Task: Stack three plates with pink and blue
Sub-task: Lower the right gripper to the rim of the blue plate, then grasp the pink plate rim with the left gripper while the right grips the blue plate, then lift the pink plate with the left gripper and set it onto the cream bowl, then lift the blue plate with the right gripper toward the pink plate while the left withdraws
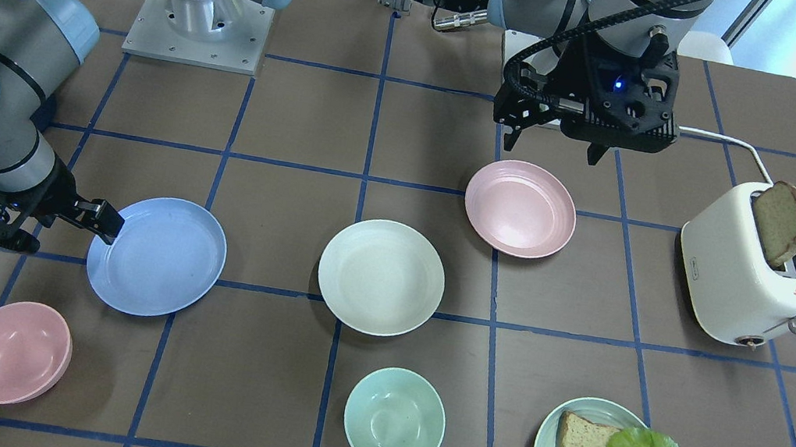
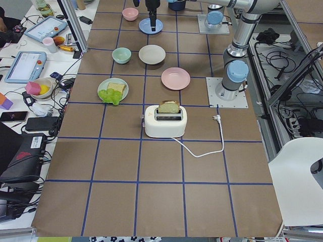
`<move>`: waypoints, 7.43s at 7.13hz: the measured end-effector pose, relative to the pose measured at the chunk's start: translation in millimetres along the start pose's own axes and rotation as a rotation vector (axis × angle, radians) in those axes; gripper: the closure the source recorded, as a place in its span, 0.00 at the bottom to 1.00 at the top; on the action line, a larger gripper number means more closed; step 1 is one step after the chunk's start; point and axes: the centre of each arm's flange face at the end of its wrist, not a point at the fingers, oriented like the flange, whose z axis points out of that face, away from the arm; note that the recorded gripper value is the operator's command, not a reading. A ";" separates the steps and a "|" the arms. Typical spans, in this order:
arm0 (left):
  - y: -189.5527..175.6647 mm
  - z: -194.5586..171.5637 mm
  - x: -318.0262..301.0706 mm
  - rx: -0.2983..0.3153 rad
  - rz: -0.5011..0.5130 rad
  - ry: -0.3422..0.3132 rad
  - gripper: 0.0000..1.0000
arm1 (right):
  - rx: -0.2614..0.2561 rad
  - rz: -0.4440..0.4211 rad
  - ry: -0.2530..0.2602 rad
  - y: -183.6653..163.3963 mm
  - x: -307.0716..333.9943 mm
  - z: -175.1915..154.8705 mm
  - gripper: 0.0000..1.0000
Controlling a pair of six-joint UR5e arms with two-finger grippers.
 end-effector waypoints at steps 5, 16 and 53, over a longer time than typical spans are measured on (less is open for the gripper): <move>-3.0 34.7 2.2 -0.099 0.001 -0.009 0.00 | 0.076 -0.004 0.016 1.2 -0.2 48.6 0.52; 114.4 325.3 0.0 -0.075 -0.012 -0.010 0.06 | 0.010 -0.003 -0.018 17.4 -4.2 28.0 1.00; 9.5 25.9 -10.4 -0.068 -0.012 -0.008 0.00 | 0.110 0.119 -0.240 92.2 -289.2 -36.9 1.00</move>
